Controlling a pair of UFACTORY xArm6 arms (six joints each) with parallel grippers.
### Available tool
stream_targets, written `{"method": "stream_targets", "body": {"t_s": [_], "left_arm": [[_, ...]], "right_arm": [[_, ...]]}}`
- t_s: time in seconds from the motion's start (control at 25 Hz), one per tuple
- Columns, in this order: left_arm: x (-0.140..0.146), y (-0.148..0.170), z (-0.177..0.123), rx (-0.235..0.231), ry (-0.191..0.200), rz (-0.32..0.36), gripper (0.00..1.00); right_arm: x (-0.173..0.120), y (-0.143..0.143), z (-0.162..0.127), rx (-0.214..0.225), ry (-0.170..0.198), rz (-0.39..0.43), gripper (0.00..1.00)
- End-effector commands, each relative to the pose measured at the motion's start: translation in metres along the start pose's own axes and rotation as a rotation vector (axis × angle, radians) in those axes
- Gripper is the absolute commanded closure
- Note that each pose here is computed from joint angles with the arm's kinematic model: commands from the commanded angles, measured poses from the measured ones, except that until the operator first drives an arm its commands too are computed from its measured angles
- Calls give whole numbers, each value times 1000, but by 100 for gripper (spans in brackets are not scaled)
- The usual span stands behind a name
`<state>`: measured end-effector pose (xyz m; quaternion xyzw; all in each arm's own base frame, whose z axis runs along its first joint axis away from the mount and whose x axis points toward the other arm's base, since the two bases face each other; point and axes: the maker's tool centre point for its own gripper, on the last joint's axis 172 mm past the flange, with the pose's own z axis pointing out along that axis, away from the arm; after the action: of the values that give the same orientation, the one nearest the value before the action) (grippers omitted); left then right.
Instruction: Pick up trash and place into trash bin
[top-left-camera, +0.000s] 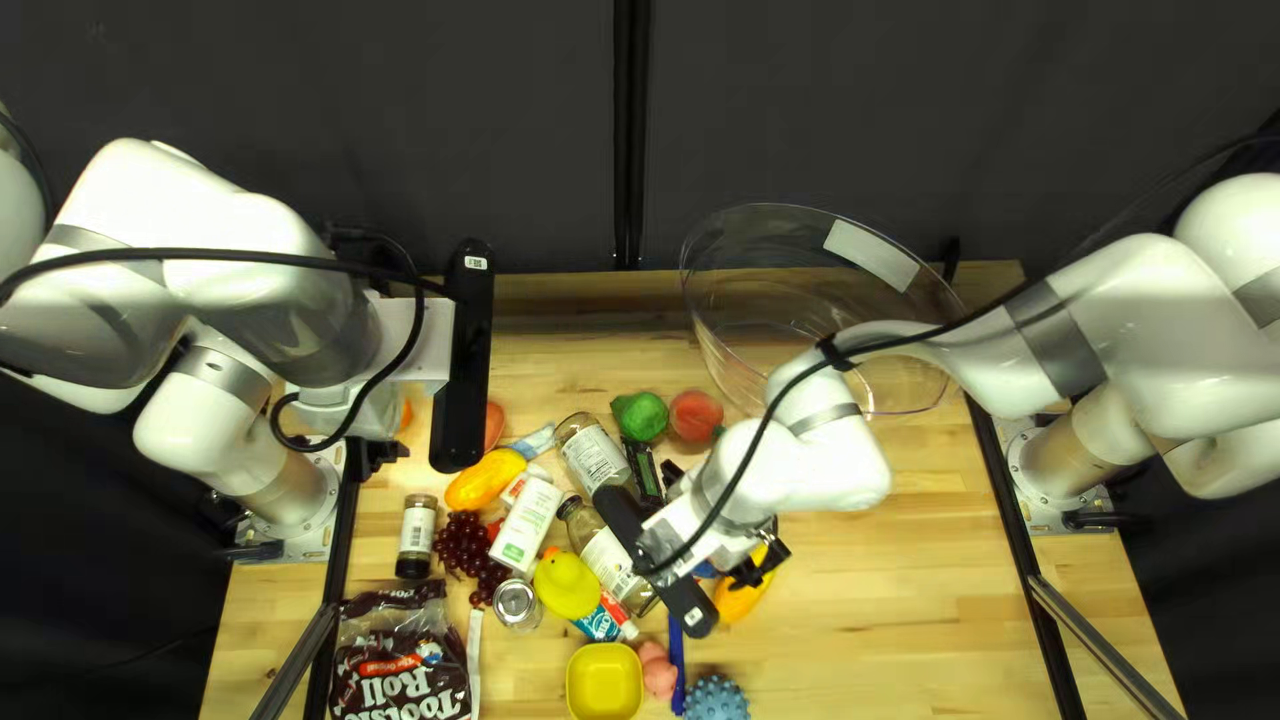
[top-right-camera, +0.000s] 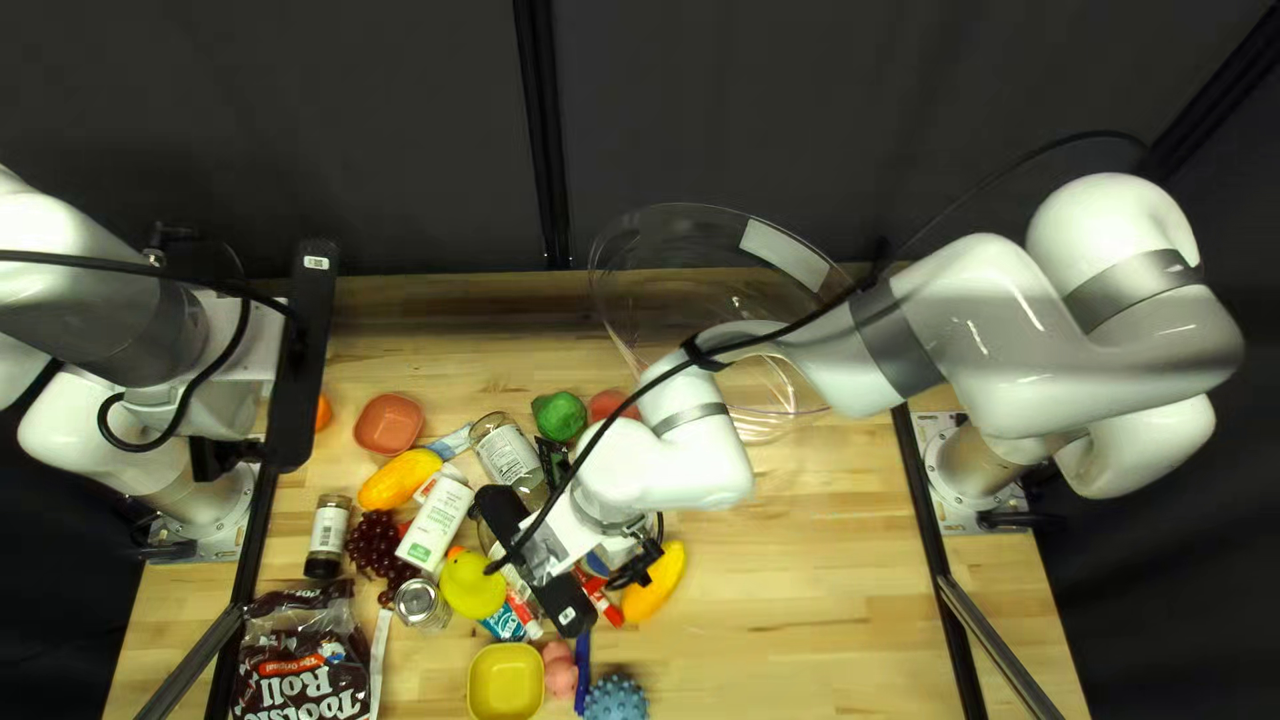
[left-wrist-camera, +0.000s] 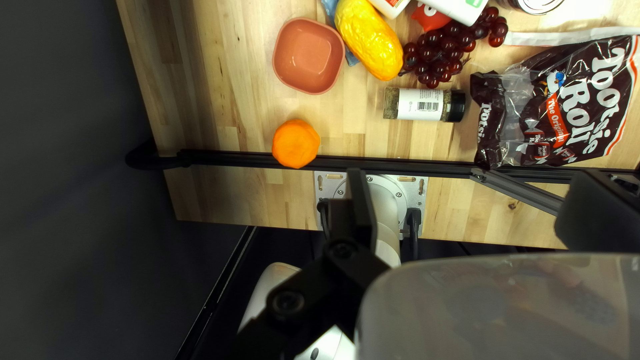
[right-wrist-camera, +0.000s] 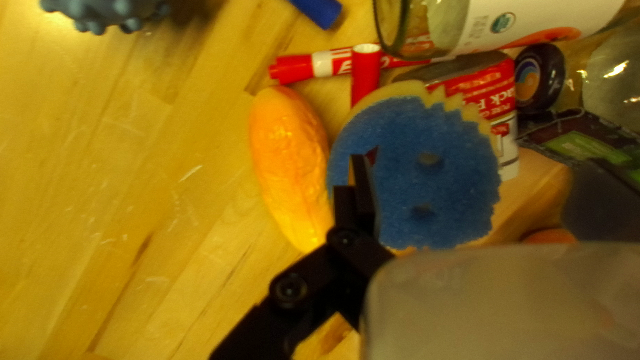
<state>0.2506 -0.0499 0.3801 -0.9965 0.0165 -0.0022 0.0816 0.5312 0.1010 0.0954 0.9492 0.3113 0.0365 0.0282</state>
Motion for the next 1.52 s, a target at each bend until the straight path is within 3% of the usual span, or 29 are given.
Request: {"method": "stream_targets", "body": {"t_s": [0.04,0.12,0.16,0.2,0.32,0.44,0.56,0.6,0.64,0.68,0.72,1.0,1.2,1.4,1.52], "left_arm": [[0,0,0,0,0,0,0],[0,0,0,0,0,0,0],[0,0,0,0,0,0,0],[0,0,0,0,0,0,0],[0,0,0,0,0,0,0],[0,0,0,0,0,0,0],[0,0,0,0,0,0,0],[0,0,0,0,0,0,0],[0,0,0,0,0,0,0],[0,0,0,0,0,0,0],[0,0,0,0,0,0,0],[0,0,0,0,0,0,0],[0,0,0,0,0,0,0],[0,0,0,0,0,0,0],[0,0,0,0,0,0,0]], "right_arm": [[-5,2,8,29,-3,11,0],[-6,3,10,43,-1,12,0],[-6,4,11,52,0,11,10],[-6,4,12,57,1,12,13],[-8,5,15,76,4,22,9],[-12,5,18,93,14,47,16],[-12,5,18,105,18,59,28],[-12,5,19,107,18,61,43],[-12,6,20,111,17,64,50],[-12,6,20,112,16,64,92],[-12,6,21,117,14,66,95],[-14,4,17,125,6,74,100],[-14,-1,-5,81,5,75,100],[-15,-8,-45,-1,11,75,100],[-30,-12,-115,-105,-2,79,100]]}}
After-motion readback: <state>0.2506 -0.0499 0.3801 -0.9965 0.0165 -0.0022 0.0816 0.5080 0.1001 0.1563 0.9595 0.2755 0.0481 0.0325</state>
